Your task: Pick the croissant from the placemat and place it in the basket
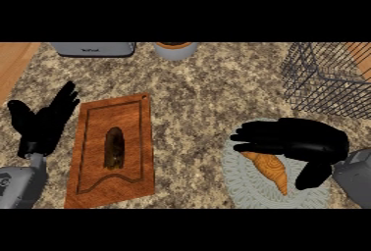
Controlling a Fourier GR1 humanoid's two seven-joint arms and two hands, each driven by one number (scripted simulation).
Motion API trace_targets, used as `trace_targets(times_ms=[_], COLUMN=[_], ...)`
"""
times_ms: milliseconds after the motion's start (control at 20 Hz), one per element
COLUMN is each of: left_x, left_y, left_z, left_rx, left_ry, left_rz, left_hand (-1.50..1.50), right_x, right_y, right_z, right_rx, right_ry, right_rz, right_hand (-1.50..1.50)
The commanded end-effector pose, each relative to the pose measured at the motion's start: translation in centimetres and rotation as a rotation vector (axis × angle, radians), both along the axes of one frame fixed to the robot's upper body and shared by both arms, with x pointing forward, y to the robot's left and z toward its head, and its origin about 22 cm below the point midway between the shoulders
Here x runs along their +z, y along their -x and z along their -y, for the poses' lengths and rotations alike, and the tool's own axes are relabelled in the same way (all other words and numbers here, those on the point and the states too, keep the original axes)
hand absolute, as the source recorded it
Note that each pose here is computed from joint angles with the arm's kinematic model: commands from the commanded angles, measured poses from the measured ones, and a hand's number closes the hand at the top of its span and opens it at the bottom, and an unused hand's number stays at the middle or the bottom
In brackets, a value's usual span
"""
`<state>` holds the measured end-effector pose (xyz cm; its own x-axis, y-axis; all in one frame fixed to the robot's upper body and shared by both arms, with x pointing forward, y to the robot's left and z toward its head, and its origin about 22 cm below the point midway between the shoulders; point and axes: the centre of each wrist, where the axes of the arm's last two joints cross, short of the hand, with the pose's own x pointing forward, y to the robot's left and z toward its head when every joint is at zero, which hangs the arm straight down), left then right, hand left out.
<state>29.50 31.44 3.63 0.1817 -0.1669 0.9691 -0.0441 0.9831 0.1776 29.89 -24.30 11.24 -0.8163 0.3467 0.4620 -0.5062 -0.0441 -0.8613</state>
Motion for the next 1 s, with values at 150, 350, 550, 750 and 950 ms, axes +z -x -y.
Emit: trace_targets(times_ms=[150,350,550,750,950], left_x=[0.4,0.2,-1.3,0.1,0.9], left_y=[0.3,-0.1,0.8,0.3,1.1], left_z=[-0.4,-0.5,-0.1,0.1,-0.5], left_rx=[0.011,0.006,0.016,0.008,0.01], left_ry=[-0.012,0.01,0.006,0.006,0.019], left_rz=[0.011,0.004,-0.006,-0.01,0.005], left_hand=[0.0,0.0,0.0,0.0,0.0], right_x=[-5.0,-5.4,-5.7,-5.3,-5.3], right_y=[-0.1,-1.7,-1.6,-3.2,-3.6], right_z=[-2.6,-0.2,1.9,-0.4,1.3], right_rx=[0.069,0.082,0.081,0.072,0.102], right_ry=[0.131,0.185,0.203,0.183,0.154], right_rz=[-0.01,0.008,0.015,0.014,-0.045], right_hand=[-1.5,-1.5,-1.5,-1.5,-1.5])
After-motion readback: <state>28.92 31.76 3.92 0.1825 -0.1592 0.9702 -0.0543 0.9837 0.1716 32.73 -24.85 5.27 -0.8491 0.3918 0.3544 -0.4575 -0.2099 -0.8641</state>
